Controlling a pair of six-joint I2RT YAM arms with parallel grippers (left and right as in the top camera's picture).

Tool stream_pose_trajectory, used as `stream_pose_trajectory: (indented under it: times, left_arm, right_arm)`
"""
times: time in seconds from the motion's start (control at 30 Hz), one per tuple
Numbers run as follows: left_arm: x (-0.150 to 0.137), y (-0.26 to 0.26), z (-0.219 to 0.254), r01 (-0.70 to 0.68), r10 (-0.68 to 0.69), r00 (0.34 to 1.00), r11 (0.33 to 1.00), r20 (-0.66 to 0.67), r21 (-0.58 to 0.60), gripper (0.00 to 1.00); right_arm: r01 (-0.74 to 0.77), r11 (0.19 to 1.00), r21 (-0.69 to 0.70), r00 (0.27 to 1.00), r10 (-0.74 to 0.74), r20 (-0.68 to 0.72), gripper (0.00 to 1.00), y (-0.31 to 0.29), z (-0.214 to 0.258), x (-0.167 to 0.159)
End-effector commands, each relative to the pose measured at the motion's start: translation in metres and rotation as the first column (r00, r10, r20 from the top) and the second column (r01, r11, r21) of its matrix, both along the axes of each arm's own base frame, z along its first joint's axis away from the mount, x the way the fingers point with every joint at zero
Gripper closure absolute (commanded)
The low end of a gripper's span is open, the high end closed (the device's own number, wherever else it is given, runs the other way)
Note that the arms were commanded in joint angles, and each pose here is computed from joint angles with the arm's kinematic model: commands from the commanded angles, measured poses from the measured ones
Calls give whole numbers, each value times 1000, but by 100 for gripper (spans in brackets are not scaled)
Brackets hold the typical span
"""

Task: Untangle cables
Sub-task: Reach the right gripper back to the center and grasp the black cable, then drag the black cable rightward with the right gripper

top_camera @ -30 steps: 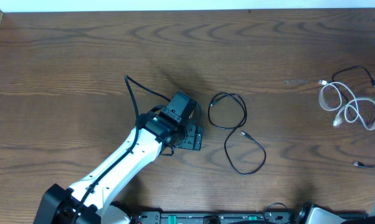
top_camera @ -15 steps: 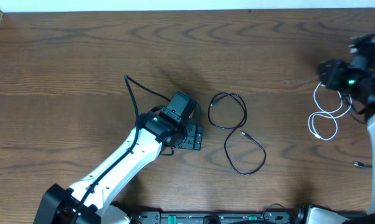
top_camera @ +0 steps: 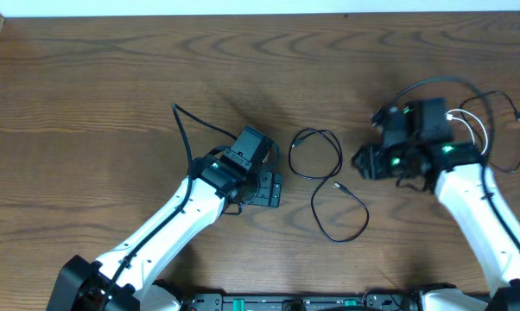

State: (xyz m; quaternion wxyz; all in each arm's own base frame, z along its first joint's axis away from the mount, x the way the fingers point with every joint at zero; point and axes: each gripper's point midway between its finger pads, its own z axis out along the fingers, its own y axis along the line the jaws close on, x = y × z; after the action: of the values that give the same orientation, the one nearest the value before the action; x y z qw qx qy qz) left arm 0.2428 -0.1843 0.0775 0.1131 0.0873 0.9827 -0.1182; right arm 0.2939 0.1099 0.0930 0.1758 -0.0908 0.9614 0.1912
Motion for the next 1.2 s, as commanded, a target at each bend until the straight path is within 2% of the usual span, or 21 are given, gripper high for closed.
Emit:
stream_pose_trajectory:
  times: [0.0, 0.17, 0.27, 0.7, 0.77, 0.87, 0.93, 1.17]
  left_arm:
    - [2, 3, 1, -15, 14, 1000, 1000, 7, 4, 14]
    - [2, 3, 1, -19, 19, 1000, 1000, 6, 4, 14]
    - [2, 3, 1, -21, 21, 1000, 1000, 5, 3, 14]
    - [2, 3, 1, -21, 21, 1000, 1000, 5, 3, 14]
    - [2, 3, 1, -21, 21, 1000, 1000, 5, 3, 14]
    - [2, 3, 1, -21, 21, 1000, 1000, 4, 3, 14]
    - [2, 3, 1, -21, 21, 1000, 1000, 4, 3, 14]
    - [1, 3, 1, -21, 21, 1000, 1000, 4, 3, 14]
  right_arm:
    - [-94, 995, -41, 996, 94, -2, 51, 10, -22, -15]
    - [-175, 963, -207, 980, 192, 62, 55, 9, -45, -18]
    - [-213, 939, -270, 966, 244, 87, 53, 12, -55, -18]
    - [-285, 916, -283, 953, 301, 14, 59, 27, -100, -27]
    - [-284, 916, -283, 954, 301, 15, 65, 27, -102, -26]
    - [-283, 916, -283, 954, 301, 19, 88, 27, -101, -25]
    - [-278, 915, -292, 955, 297, 22, 98, 26, -101, -23]
    - [-77, 914, -399, 982, 140, 131, 99, -3, -72, 2]
